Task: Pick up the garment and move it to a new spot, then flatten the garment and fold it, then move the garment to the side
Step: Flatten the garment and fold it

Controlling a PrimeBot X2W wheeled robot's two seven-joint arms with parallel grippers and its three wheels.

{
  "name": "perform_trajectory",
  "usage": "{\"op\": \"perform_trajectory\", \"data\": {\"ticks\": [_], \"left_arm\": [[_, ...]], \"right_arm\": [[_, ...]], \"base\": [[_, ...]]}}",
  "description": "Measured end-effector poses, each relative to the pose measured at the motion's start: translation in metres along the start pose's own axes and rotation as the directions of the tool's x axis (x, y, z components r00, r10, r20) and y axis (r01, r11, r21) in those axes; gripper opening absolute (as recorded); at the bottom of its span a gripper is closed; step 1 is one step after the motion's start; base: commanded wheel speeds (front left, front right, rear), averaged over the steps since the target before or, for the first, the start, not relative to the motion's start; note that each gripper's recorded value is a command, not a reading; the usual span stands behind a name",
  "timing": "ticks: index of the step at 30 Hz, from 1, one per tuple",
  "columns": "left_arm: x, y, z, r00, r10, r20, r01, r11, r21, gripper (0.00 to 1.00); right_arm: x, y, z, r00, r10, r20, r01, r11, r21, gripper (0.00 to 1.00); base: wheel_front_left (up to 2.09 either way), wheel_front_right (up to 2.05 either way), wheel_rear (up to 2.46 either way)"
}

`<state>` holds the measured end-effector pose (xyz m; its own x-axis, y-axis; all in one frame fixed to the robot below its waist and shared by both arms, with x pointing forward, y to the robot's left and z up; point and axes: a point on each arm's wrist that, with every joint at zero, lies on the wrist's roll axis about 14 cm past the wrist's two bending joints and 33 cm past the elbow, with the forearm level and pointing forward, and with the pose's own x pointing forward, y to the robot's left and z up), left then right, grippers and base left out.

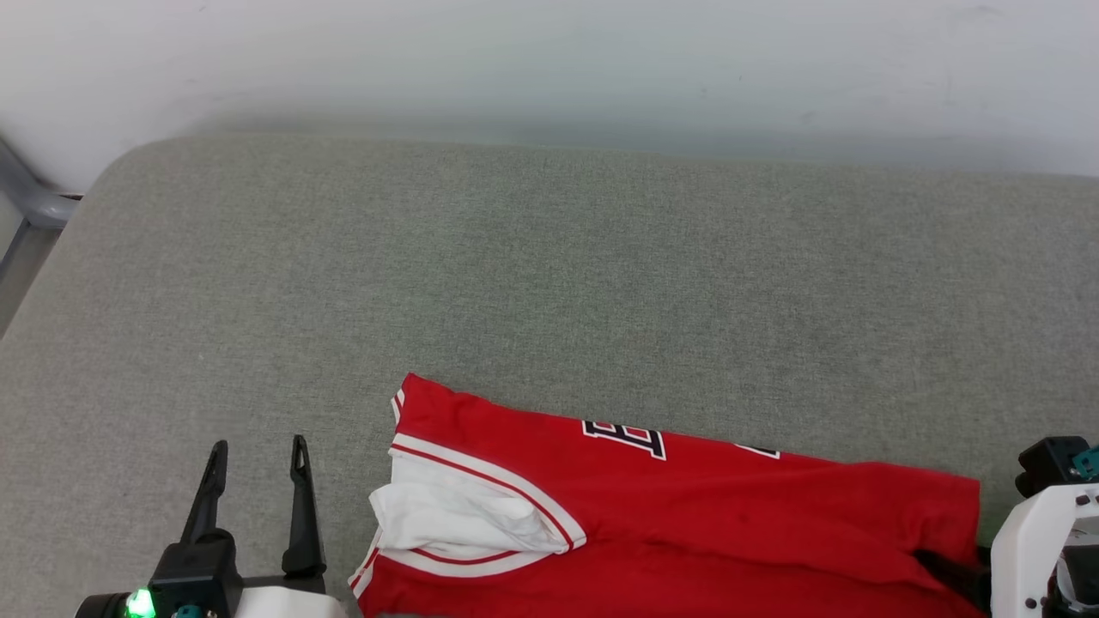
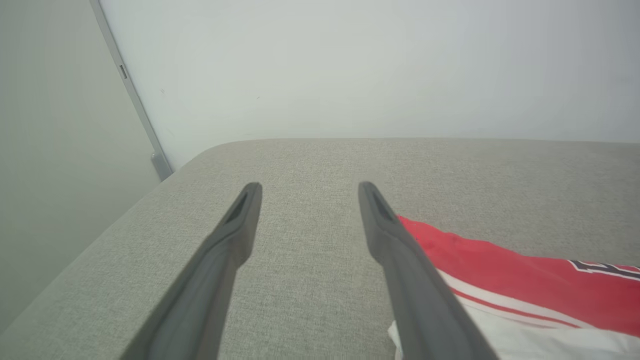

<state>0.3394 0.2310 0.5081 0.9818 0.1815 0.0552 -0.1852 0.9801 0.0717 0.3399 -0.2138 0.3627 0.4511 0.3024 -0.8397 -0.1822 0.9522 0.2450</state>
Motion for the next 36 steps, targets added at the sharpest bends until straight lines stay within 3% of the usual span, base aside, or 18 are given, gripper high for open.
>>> {"op": "perform_trajectory", "data": {"ticks": [9, 10, 11, 18, 25, 33, 36], "left_arm": [[-0.006, -0.003, -0.012, 1.000, -0.002, -0.027, 0.002, 1.000, 0.007, 1.00], [-0.006, -0.003, -0.012, 1.000, -0.002, -0.027, 0.002, 1.000, 0.007, 1.00], [-0.006, -0.004, -0.012, 1.000, -0.005, -0.024, 0.006, 1.000, 0.011, 1.00], [-0.003, -0.005, -0.010, 1.000, -0.013, -0.011, 0.013, 1.000, 0.022, 1.00], [-0.001, -0.009, -0.007, 1.000, -0.022, 0.003, 0.022, 1.000, 0.018, 1.00], [-0.001, -0.013, -0.006, 1.000, -0.030, 0.008, 0.030, 0.999, 0.017, 1.00], [-0.001, -0.013, -0.007, 0.999, -0.032, 0.004, 0.032, 0.999, 0.016, 1.00]], "right_arm": [[0.011, 0.009, -0.004, 1.000, 0.031, -0.006, -0.031, 0.999, 0.018, 1.00], [0.011, 0.009, -0.004, 1.000, 0.031, -0.006, -0.031, 0.999, 0.018, 0.46], [0.011, 0.010, -0.003, 0.999, 0.040, 0.007, -0.040, 0.999, 0.025, 0.00], [0.009, 0.017, 0.009, 0.994, 0.076, 0.084, -0.079, 0.996, 0.031, 0.00], [-0.005, -0.007, 0.026, 0.988, 0.026, 0.155, -0.034, 0.998, 0.046, 0.00], [-0.040, -0.089, 0.026, 0.970, -0.194, 0.149, 0.184, 0.980, 0.076, 0.00], [-0.047, -0.102, 0.026, 0.960, -0.235, 0.149, 0.224, 0.971, 0.086, 0.00]], "base": [[0.00, 0.00, 0.00], [0.00, 0.00, 0.00], [0.00, 0.00, 0.00], [0.00, 0.00, 0.00], [0.00, 0.00, 0.00], [0.00, 0.00, 0.00], [0.00, 0.00, 0.00]]}}
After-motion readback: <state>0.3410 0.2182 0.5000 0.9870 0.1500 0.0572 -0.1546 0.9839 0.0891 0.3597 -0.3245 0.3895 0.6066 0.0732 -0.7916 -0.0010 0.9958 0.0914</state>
